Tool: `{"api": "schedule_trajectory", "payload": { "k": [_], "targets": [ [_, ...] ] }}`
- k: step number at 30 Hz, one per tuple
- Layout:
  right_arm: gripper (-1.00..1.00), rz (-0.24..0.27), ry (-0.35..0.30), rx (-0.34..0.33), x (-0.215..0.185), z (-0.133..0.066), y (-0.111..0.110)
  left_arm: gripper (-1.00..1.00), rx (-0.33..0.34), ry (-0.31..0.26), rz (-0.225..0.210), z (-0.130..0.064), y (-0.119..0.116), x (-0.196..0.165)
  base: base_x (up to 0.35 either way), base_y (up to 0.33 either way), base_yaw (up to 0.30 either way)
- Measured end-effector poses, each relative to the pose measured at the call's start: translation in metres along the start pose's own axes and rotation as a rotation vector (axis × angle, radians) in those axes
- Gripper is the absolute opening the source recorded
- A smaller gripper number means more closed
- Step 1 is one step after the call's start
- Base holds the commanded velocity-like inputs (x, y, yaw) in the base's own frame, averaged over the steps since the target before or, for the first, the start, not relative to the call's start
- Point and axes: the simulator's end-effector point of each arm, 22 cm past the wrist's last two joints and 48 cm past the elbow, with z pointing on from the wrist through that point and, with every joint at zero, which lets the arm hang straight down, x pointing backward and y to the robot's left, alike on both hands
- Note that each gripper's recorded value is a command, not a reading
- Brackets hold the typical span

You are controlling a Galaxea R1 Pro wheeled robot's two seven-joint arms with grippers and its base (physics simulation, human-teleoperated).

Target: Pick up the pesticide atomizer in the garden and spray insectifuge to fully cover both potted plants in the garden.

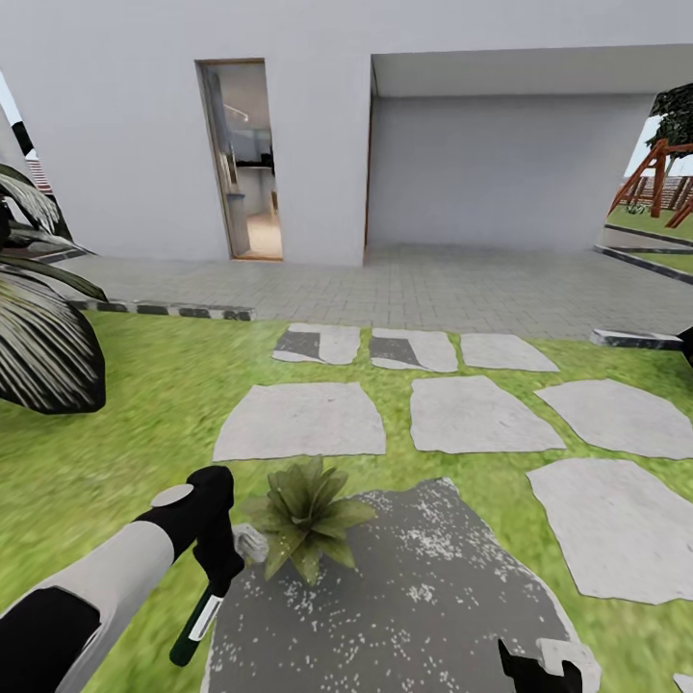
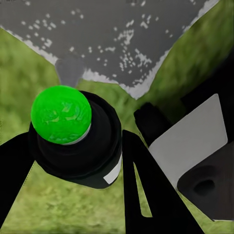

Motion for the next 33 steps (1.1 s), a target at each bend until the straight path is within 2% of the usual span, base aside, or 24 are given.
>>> {"api": "schedule_trajectory", "payload": {
  "k": [9,15,26,33],
  "targets": [
    [1.00,0.001,0.000,0.000,0.0000,0.0001,-0.0001,-1.00,0.003,-0.015,0.020,-0.0021,-0.0090,-0.0108,0.050,-0.010,-0.026],
    [1.00,0.001,0.000,0.001,0.0001,0.0001,-0.0002,-1.00,-0.001,-0.001,0.011,0.0005,-0.0034,-0.0034,0.000,0.000,-0.277],
    [1.00,0.001,0.000,0.001,0.0001,0.0001,-0.0002,-1.00,0.003,-0.005,0.018,0.0005,-0.0081,-0.0076,0.000,0.000,-0.271],
    [1.00,0.000,-0.001,-0.002,-0.0003,0.0004,0.0003,-1.00,0.004,-0.007,0.018,0.0006,-0.0082,-0.0083,-0.229,-0.047,-0.020]
  ]
}}
